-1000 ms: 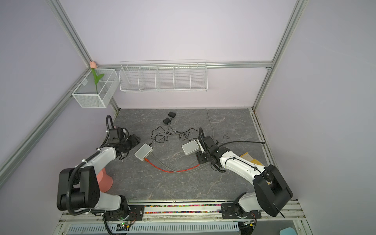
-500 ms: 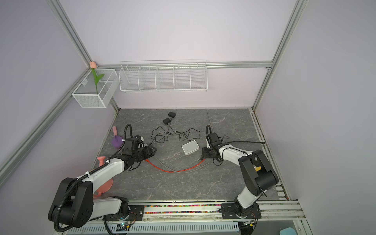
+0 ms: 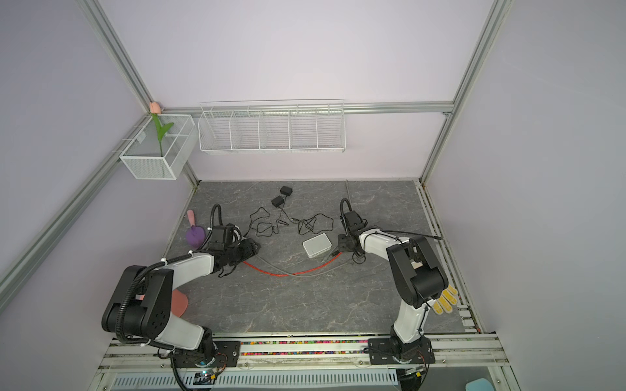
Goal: Insert the plug into the switch port
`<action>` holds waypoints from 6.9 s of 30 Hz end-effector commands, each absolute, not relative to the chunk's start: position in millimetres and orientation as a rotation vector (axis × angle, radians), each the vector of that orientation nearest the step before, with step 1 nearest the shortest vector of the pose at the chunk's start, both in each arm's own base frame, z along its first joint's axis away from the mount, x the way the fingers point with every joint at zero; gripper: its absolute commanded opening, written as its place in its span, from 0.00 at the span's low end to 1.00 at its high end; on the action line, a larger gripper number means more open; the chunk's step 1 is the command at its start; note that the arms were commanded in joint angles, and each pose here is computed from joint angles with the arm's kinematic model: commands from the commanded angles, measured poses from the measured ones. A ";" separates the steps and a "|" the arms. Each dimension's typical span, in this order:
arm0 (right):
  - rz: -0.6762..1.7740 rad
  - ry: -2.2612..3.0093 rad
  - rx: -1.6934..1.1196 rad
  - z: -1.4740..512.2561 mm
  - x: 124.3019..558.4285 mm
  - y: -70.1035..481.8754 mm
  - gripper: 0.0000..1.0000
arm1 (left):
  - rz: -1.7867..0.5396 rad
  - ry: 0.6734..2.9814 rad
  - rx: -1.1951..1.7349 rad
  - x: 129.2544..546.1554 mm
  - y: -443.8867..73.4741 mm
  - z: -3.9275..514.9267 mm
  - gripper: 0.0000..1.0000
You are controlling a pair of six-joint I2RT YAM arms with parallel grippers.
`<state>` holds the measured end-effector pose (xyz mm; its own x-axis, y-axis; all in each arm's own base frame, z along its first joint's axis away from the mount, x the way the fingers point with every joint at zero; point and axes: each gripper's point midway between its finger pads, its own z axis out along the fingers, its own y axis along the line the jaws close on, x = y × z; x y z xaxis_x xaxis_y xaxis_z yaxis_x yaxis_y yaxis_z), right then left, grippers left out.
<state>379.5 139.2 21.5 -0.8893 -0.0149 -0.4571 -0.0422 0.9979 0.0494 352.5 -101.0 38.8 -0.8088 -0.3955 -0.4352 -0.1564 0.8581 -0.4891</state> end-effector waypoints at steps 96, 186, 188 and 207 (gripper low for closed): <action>0.254 2.693 0.180 65.7 347.5 120.2 0.62 | -0.858 2.966 0.980 111.4 -298.3 -65.5 0.62; 0.151 2.657 -0.945 29.8 460.6 311.2 0.55 | -0.689 2.263 0.102 305.2 -171.1 197.2 0.77; 0.118 2.648 -0.961 25.2 462.1 312.6 0.55 | -0.689 2.261 0.105 303.6 -170.4 198.8 0.77; 0.035 2.575 -1.034 20.2 473.9 319.5 0.07 | -0.685 2.253 0.133 298.9 -169.3 197.8 0.76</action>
<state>478.7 325.2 24.4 -0.6682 -0.6474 -0.3665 -0.6627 0.7419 -0.1024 300.7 -170.2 193.2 -0.7172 -0.1169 -0.6870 0.2786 0.8555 -0.4364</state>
